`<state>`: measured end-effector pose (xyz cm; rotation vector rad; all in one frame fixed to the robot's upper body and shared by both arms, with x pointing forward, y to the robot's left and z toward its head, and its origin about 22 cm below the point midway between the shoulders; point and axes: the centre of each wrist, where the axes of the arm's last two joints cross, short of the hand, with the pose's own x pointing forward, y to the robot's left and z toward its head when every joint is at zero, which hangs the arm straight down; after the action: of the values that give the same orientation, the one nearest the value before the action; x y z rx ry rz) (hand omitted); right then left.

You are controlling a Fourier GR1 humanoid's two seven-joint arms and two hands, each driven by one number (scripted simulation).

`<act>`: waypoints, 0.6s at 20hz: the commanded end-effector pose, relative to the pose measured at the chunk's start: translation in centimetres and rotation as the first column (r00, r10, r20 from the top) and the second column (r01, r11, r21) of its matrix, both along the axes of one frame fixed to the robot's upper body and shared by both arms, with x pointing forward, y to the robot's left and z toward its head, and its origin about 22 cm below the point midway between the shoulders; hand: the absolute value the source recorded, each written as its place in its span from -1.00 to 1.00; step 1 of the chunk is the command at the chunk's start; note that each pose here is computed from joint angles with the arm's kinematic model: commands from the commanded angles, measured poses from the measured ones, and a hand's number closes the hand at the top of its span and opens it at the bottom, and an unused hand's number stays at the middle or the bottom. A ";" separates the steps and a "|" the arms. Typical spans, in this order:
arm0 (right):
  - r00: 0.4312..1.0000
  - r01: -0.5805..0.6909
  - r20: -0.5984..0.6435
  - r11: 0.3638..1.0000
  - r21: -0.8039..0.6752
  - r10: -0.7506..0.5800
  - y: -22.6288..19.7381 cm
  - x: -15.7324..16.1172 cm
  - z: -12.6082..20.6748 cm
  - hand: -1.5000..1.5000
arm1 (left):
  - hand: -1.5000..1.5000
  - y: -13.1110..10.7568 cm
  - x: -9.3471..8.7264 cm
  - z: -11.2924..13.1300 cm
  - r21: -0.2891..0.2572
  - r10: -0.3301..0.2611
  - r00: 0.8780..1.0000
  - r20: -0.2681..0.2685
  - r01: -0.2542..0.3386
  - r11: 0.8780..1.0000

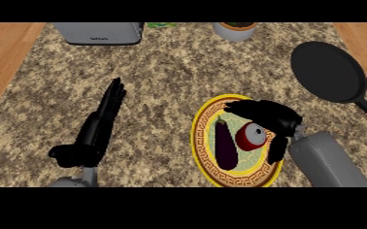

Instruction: Pick the can from the plate and place it in the pan

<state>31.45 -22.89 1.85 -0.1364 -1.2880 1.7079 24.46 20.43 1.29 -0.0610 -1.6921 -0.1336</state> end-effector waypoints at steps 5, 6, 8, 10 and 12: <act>0.990 -0.143 -0.016 0.981 -0.132 0.143 1.4 1.0 -1.4 1.00 | 0.00 -0.5 -0.9 -1.0 -0.013 0.001 1.000 0.003 -0.001 1.000; 0.989 -0.144 0.007 0.980 -0.139 0.147 1.8 1.8 -1.4 1.00 | 0.00 -0.8 -0.5 0.3 -0.001 0.000 1.000 0.006 0.000 1.000; 0.988 -0.152 0.020 0.981 -0.122 0.156 1.8 1.8 -2.4 1.00 | 0.00 1.2 0.1 -0.8 0.011 0.000 1.000 -0.002 0.000 1.000; 0.989 -0.138 0.043 0.981 -0.138 0.145 2.8 0.4 -3.1 1.00 | 0.00 0.5 1.3 2.1 0.008 0.009 1.000 0.004 -0.009 1.000; 0.986 -0.145 0.066 0.983 -0.112 0.153 0.7 0.7 -4.3 1.00 | 0.00 -0.8 1.3 0.6 -0.007 0.000 1.000 0.001 0.000 1.000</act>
<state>32.81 -21.77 -0.17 -0.1721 -1.2883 1.8933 24.80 20.29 1.43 -0.0653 -1.6916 -0.1301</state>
